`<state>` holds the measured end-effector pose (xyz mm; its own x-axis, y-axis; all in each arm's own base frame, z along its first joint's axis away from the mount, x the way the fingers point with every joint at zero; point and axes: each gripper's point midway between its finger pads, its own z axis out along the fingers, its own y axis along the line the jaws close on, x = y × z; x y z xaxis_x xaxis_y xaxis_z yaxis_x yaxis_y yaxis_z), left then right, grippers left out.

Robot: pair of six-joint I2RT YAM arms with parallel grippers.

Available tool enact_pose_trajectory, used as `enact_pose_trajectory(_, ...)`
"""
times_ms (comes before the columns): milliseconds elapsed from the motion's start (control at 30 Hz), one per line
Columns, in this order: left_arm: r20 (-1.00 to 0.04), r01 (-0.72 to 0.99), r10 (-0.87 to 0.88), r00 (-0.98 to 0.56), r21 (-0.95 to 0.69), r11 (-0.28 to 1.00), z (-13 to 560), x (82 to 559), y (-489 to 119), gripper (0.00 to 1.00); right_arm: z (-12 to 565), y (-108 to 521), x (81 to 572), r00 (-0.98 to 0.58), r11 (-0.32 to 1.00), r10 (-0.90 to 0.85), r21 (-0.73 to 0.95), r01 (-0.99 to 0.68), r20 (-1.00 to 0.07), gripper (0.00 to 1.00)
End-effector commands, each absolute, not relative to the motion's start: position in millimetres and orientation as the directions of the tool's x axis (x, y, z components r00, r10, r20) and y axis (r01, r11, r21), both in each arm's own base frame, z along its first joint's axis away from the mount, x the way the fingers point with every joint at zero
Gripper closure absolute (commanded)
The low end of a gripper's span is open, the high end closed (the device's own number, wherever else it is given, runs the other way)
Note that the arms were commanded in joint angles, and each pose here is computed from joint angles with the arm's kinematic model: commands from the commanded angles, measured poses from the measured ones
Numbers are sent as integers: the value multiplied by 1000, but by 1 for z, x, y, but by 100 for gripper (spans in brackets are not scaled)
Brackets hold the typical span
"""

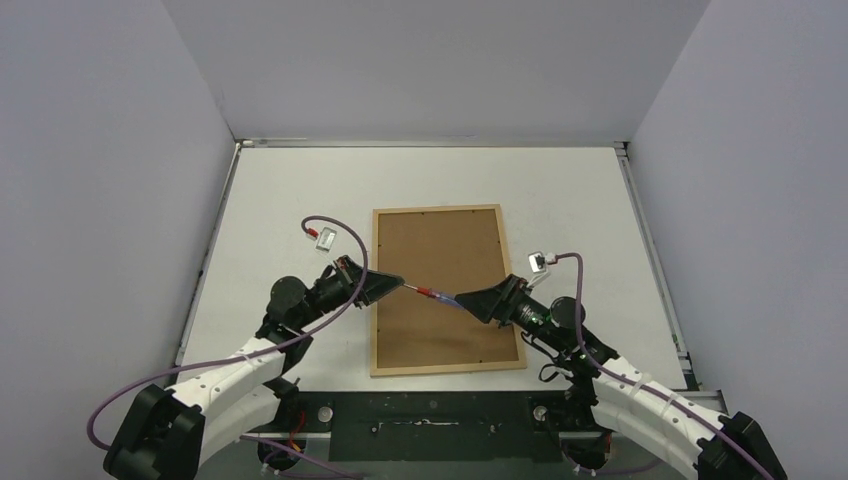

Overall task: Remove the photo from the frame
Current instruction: Pick up the screwdriver from the center of the board.

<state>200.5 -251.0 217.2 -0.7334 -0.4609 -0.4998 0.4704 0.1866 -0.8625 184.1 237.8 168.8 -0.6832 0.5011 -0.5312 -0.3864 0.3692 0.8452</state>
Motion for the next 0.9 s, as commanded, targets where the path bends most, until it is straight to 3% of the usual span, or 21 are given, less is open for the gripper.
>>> enact_pose_trajectory(0, -433, 531, -639, -636, -846, 45, 276, 208, -236, 100, 246, 248, 176, -619, 162, 578, 818, -552, -532, 11)
enact_pose_trajectory(233, -396, 515, -609, -687, -857, -23, 281, 206, -245, 100, 269, 266, 163, -623, 77, 515, 755, -651, -589, 10)
enact_pose_trajectory(600, -379, 506, -547, -747, -857, -96, 283, 203, -257, 100, 276, 282, 166, -614, 78, 424, 703, -707, -665, 18)
enact_pose_trajectory(867, -380, 512, -555, -740, -853, -99, 283, 202, -255, 100, 287, 283, 162, -611, 40, 428, 689, -723, -666, 33)
